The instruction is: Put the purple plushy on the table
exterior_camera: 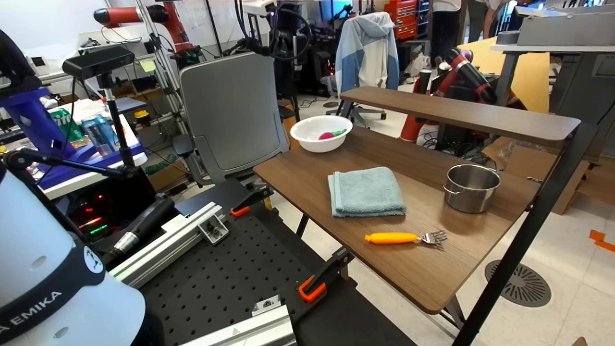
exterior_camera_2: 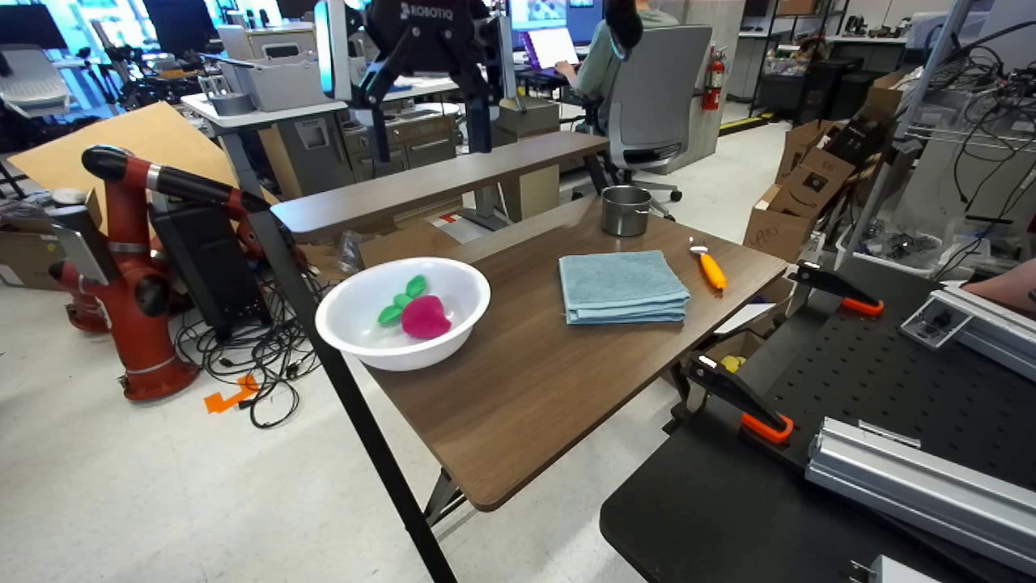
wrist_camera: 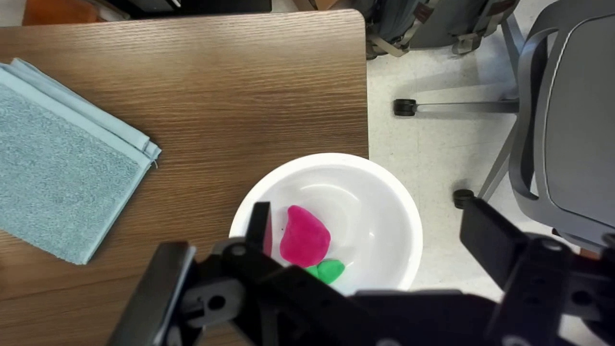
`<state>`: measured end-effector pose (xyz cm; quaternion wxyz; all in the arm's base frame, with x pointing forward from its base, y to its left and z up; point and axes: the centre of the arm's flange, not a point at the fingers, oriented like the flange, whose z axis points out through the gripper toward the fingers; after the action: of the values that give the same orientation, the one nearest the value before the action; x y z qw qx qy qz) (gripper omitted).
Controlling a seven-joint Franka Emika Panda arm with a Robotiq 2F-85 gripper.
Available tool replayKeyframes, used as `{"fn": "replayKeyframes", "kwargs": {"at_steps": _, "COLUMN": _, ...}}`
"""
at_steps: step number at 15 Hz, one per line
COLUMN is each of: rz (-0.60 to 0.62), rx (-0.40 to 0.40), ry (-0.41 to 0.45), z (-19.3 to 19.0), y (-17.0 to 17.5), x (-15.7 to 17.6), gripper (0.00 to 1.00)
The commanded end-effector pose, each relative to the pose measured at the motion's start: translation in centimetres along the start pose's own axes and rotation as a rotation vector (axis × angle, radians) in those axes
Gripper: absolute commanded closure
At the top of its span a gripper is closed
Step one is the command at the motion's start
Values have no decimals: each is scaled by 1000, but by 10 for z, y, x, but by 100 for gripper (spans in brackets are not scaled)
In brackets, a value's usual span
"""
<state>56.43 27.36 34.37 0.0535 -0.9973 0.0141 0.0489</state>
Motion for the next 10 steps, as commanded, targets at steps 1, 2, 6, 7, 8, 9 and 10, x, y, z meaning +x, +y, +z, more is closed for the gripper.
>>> {"fn": "replayKeyframes", "kwargs": {"at_steps": 1, "rz": 24, "rx": -32, "ry": 28, "z": 26, "y": -15, "x": 16, "gripper": 0}}
{"fn": "replayKeyframes", "kwargs": {"at_steps": 2, "rz": 30, "rx": -39, "ry": 24, "z": 34, "y": -17, "x": 18, "gripper": 0}}
{"fn": "replayKeyframes", "kwargs": {"at_steps": 6, "rz": 70, "rx": -63, "ry": 6, "z": 70, "y": -17, "x": 34, "gripper": 0}}
{"fn": "replayKeyframes", "kwargs": {"at_steps": 7, "rz": 80, "rx": -68, "ry": -1, "z": 78, "y": -15, "x": 38, "gripper": 0}}
{"fn": "replayKeyframes", "kwargs": {"at_steps": 8, "rz": 91, "rx": -74, "ry": -2, "z": 85, "y": -14, "x": 42, "gripper": 0}}
{"fn": "replayKeyframes", "kwargs": {"at_steps": 9, "rz": 101, "rx": -77, "ry": -6, "z": 92, "y": -13, "x": 46, "gripper": 0}}
{"fn": "replayKeyframes", "kwargs": {"at_steps": 10, "rz": 112, "rx": -80, "ry": -7, "z": 99, "y": -12, "x": 49, "gripper": 0}}
